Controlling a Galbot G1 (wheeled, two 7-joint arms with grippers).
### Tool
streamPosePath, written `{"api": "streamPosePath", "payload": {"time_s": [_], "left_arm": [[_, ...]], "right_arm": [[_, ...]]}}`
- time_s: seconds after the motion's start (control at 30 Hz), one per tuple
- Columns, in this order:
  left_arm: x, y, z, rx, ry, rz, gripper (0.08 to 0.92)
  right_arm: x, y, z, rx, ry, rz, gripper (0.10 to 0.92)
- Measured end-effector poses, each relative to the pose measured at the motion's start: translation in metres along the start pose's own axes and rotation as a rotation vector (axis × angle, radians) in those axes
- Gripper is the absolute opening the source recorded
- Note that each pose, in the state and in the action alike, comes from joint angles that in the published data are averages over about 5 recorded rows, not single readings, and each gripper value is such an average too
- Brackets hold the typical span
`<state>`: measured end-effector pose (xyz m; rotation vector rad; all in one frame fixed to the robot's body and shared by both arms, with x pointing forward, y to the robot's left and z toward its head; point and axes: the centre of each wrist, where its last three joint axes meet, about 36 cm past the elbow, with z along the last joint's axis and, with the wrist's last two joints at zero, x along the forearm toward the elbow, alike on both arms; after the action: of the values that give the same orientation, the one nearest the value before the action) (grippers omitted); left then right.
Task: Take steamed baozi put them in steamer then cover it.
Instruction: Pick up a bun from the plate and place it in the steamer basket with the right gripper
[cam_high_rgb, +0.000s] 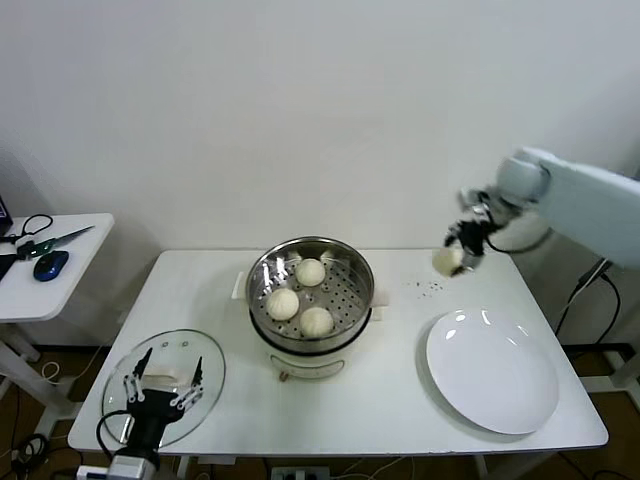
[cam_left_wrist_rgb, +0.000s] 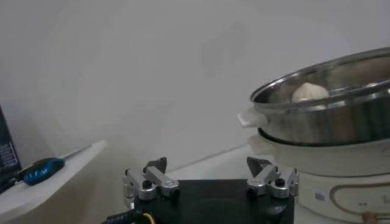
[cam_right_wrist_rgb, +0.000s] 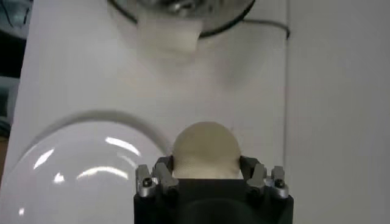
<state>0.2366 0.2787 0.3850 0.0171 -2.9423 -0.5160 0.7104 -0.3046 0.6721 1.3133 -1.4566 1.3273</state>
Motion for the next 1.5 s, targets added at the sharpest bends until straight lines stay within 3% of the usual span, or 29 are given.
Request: {"api": "streamPosePath", "payload": {"time_s": [0.33,0.67,1.23,1.5], "left_arm": [[0.000,-0.002,-0.003,0.032,-0.007,0.034,0.823],[-0.003,-0.002,0.000,0.045,-0.005,0.047,0.823],[-0.004,0.003,0.006,0.049,0.008,0.041,0.823],[-0.005,0.003,0.007,0.048,0.010,0.043,0.823]], "right_arm": [[-0.005,-0.021,-0.116,0.072,-0.029,-0.034,0.696],[-0.047,-0.020,-0.183,0.133,0.000,-0.081,0.696],[-0.120,-0.003,-0.201,0.159,0.046,-0.141,0.705],[-0.123,-0.003,-0.200,0.153,0.047,-0.127,0.813]]}}
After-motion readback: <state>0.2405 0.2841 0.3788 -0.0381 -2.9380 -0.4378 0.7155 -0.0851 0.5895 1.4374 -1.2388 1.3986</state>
